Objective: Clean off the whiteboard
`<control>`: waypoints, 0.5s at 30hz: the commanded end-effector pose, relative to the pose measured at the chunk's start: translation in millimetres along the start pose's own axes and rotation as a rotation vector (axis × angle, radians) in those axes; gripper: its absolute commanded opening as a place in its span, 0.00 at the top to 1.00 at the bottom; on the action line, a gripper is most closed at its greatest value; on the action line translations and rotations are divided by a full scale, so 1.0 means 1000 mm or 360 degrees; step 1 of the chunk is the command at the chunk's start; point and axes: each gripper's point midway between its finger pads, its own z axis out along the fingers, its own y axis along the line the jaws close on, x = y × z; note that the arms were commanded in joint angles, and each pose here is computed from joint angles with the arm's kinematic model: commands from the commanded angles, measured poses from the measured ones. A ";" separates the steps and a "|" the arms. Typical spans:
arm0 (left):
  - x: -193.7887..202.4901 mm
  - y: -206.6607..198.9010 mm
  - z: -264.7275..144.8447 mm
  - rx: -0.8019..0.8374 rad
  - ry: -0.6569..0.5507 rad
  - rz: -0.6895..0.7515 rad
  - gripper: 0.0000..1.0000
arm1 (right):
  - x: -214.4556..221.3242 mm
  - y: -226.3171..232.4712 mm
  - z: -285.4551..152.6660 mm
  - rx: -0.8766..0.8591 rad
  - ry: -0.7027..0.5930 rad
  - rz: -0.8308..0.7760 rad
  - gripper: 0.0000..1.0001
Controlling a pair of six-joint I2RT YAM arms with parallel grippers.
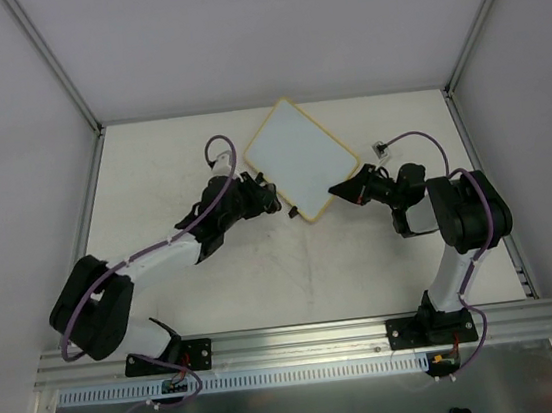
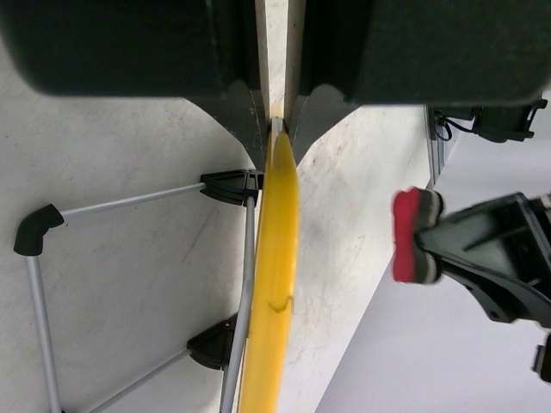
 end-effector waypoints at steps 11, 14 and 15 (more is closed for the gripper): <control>0.009 0.098 -0.064 -0.0348 0.0199 -0.0229 1.00 | -0.017 0.049 0.009 -0.0364 0.0006 -0.0289 1.00; 0.018 0.109 -0.067 -0.0390 0.0223 -0.0232 1.00 | -0.015 0.054 0.010 -0.0406 0.0056 -0.0243 1.00; 0.019 0.111 -0.067 -0.0395 0.0225 -0.0231 1.00 | -0.016 0.053 0.013 -0.0416 0.0068 -0.0226 1.00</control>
